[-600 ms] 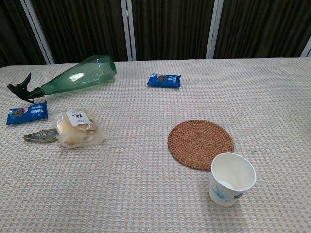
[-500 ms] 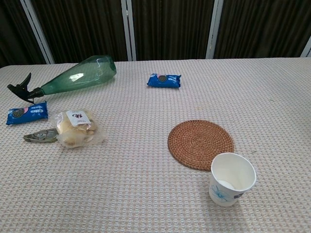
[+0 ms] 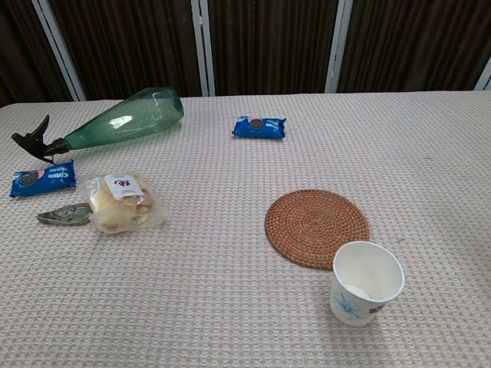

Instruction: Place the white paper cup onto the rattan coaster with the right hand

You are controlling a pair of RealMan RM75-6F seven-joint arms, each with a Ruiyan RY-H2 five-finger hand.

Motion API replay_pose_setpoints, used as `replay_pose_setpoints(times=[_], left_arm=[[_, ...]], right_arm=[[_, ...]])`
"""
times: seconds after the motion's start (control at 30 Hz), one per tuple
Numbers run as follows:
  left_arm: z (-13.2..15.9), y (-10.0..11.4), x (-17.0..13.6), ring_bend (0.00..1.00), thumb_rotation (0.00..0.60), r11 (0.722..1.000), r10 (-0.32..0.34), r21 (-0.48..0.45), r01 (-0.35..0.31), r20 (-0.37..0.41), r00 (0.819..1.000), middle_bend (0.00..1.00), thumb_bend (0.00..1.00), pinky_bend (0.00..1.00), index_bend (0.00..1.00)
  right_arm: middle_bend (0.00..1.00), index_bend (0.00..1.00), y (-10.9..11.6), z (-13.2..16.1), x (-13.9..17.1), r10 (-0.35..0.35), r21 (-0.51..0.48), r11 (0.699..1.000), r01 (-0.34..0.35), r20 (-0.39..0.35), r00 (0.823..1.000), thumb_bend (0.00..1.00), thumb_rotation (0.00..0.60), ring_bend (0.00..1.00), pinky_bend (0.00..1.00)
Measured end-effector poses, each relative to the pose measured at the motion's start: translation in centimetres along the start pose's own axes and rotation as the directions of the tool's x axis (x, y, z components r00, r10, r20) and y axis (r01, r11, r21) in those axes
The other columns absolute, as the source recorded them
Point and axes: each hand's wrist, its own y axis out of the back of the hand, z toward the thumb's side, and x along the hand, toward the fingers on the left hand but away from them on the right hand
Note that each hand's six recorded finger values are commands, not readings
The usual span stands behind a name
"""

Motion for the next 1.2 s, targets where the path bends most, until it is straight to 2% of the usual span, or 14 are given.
replay_pose_setpoints(times=[0.1, 0.17, 0.27, 0.47, 0.6, 0.8, 0.97, 1.2], left_arm=[[0.0, 0.4, 0.0, 0.0, 0.6, 1.0, 0.018, 0.017, -0.018, -0.006, 1.0, 0.0, 0.0, 0.0, 0.0], [0.1, 0.6, 0.0, 0.0, 0.6, 1.0, 0.021, 0.01, -0.021, -0.007, 1.0, 0.0, 0.0, 0.0, 0.0], [0.3, 1.0, -0.1, 0.0, 0.6, 0.999, 0.032, 0.004, -0.032, -0.004, 0.999, 0.0, 0.0, 0.0, 0.0], [-0.1, 0.9, 0.0, 0.0, 0.6, 1.0, 0.023, 0.011, -0.023, -0.016, 1.0, 0.0, 0.0, 0.0, 0.0], [-0.5, 0.7, 0.2, 0.0, 0.6, 1.0, 0.015, 0.011, -0.015, -0.03, 0.999, 0.0, 0.0, 0.0, 0.0], [-0.7, 0.8, 0.1, 0.0, 0.6, 1.0, 0.012, 0.005, -0.012, -0.034, 0.999, 0.0, 0.0, 0.0, 0.0], [-0.7, 0.8, 0.1, 0.0, 0.6, 1.0, 0.009, 0.001, -0.009, -0.032, 0.999, 0.0, 0.0, 0.0, 0.0], [-0.8, 0.9, 0.1, 0.0, 0.6, 1.0, 0.008, -0.006, -0.008, -0.031, 0.999, 0.0, 0.0, 0.0, 0.0]], right_arm=[[0.01, 0.0, -1.4, 2.2, -1.2, 0.112, 0.021, 0.994, -0.11, -0.088, 0.99, 0.0, 0.6, 0.0, 0.0], [0.02, 0.0, -2.3, 3.7, -2.1, 0.177, 0.064, 0.984, -0.169, -0.14, 0.974, 0.0, 0.6, 0.0, 0.0], [0.04, 0.0, -3.3, 5.5, -3.3, 0.224, 0.142, 0.97, -0.199, -0.193, 0.955, 0.0, 0.6, 0.0, 0.0], [0.11, 0.0, -5.0, 8.8, -5.9, 0.253, 0.247, 0.95, -0.191, -0.25, 0.935, 0.0, 0.6, 0.04, 0.0], [0.15, 0.01, -6.3, 10.1, -6.9, 0.283, 0.276, 0.938, -0.212, -0.252, 0.925, 0.0, 0.6, 0.08, 0.07], [0.21, 0.05, -8.6, 11.5, -7.6, 0.328, 0.28, 0.925, -0.256, -0.25, 0.911, 0.0, 0.6, 0.15, 0.18], [0.33, 0.14, -9.5, 12.8, -8.0, 0.333, 0.264, 0.928, -0.264, -0.265, 0.905, 0.03, 0.6, 0.27, 0.32], [0.4, 0.25, -10.0, 14.3, -8.2, 0.305, 0.241, 0.941, -0.239, -0.292, 0.906, 0.09, 0.6, 0.33, 0.37]])
